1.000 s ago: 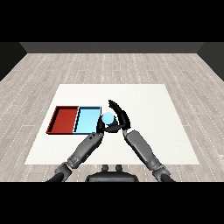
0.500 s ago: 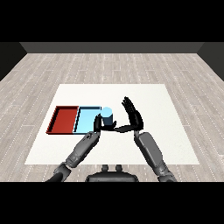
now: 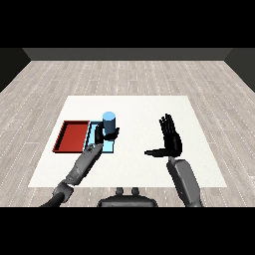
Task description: Pick the blue can and put it in the blue box
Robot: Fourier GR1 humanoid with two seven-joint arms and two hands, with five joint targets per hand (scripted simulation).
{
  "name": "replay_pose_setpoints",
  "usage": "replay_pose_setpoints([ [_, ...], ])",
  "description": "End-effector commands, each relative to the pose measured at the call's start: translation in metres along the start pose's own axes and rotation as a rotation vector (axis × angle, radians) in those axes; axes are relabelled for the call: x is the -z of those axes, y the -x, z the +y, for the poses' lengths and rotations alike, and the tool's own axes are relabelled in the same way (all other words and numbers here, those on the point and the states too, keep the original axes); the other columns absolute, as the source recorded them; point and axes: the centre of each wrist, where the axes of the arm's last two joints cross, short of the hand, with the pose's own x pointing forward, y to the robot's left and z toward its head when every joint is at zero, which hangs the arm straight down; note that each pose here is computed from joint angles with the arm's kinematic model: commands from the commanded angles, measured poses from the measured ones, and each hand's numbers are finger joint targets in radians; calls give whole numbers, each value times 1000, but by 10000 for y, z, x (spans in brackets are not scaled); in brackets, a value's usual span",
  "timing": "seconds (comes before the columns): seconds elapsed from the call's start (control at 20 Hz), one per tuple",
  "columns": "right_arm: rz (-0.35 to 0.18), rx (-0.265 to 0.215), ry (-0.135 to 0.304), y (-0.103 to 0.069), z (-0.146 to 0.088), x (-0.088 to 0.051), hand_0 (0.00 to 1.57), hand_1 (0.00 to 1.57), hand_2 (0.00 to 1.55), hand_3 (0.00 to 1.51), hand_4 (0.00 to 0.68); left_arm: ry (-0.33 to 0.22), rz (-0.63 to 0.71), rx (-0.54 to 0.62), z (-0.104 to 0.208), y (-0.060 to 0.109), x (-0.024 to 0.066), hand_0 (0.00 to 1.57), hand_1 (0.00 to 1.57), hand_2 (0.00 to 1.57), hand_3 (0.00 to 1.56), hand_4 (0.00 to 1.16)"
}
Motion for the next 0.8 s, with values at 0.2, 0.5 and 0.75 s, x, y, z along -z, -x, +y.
replay_pose_setpoints([
  [0.2,-29,1,52,43,-328,-68,0,0,0,0,0,-80,223,209,728,390,224,1556,1556,1543,1463,1088],
  [0.5,3,57,94,115,-369,78,0,0,0,0,0,-28,337,323,747,599,290,1571,1571,1560,1486,1049],
  [0.75,47,58,106,326,-261,110,0,0,0,0,0,-14,478,356,508,567,372,1571,1571,1571,1453,983],
])
